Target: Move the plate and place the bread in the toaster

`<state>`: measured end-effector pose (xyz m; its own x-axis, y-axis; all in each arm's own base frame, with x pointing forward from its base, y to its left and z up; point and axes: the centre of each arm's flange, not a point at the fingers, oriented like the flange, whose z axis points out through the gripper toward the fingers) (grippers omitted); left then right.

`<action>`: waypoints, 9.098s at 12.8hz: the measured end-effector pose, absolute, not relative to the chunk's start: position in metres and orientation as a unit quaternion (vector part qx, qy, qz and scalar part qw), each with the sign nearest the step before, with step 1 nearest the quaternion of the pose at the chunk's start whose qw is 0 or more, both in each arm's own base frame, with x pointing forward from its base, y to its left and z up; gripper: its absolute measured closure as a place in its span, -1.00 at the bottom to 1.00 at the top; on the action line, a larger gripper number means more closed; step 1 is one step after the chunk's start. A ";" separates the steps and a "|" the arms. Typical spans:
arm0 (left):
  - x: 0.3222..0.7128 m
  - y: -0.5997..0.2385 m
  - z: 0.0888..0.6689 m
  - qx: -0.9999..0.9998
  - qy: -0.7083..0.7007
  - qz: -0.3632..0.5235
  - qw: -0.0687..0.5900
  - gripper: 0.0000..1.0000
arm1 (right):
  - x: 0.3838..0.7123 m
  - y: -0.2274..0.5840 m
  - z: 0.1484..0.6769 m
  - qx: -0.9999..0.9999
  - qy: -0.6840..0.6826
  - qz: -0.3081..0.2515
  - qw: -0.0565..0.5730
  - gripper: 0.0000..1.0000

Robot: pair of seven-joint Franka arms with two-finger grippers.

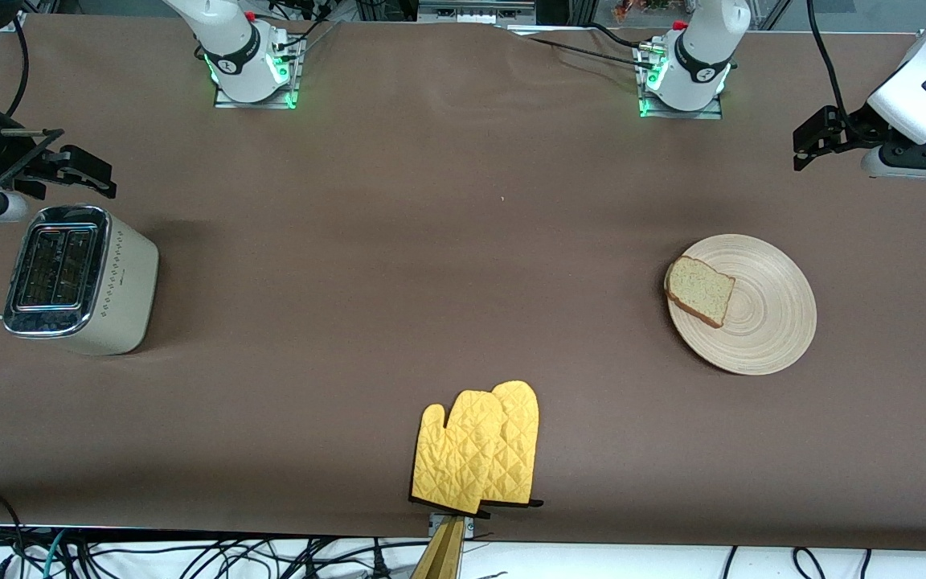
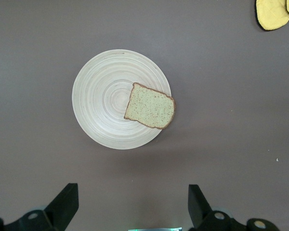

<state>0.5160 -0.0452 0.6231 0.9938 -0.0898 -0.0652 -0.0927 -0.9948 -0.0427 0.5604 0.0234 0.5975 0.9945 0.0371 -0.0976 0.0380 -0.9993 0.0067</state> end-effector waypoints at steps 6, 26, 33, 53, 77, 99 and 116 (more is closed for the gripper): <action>0.516 -0.044 0.623 -0.998 0.045 0.032 0.023 -1.00 | 0.561 0.024 0.598 0.999 0.019 -0.045 0.004 -1.00; 0.517 -0.039 0.638 -0.999 0.040 0.016 0.022 -1.00 | 0.561 0.023 0.598 0.999 0.018 -0.045 0.004 -1.00; 0.516 -0.044 0.650 -0.999 0.043 0.019 0.022 -1.00 | 0.561 0.023 0.598 0.999 0.018 -0.045 0.004 -1.00; 0.539 0.024 0.612 -0.998 0.019 0.058 0.032 -1.00 | 0.561 0.023 0.598 0.999 0.018 -0.046 0.004 -1.00; 0.543 0.306 0.217 -0.925 0.055 0.088 -0.367 -1.00 | 0.561 0.024 0.596 0.999 0.015 -0.048 0.004 -1.00; 0.552 0.288 0.132 -0.900 0.023 0.041 -0.434 -0.16 | 0.561 0.024 0.596 0.999 0.014 -0.048 0.004 -1.00; 0.564 0.239 0.144 -0.870 0.009 0.119 -0.478 0.73 | 0.561 0.024 0.596 0.999 0.014 -0.048 0.004 -1.00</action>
<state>0.5641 0.2395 0.1443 0.9713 -0.1297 -0.1994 0.0986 -0.5434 0.8336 0.5611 0.0236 0.5957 0.9950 0.0273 -0.0956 0.0281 -0.9996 0.0073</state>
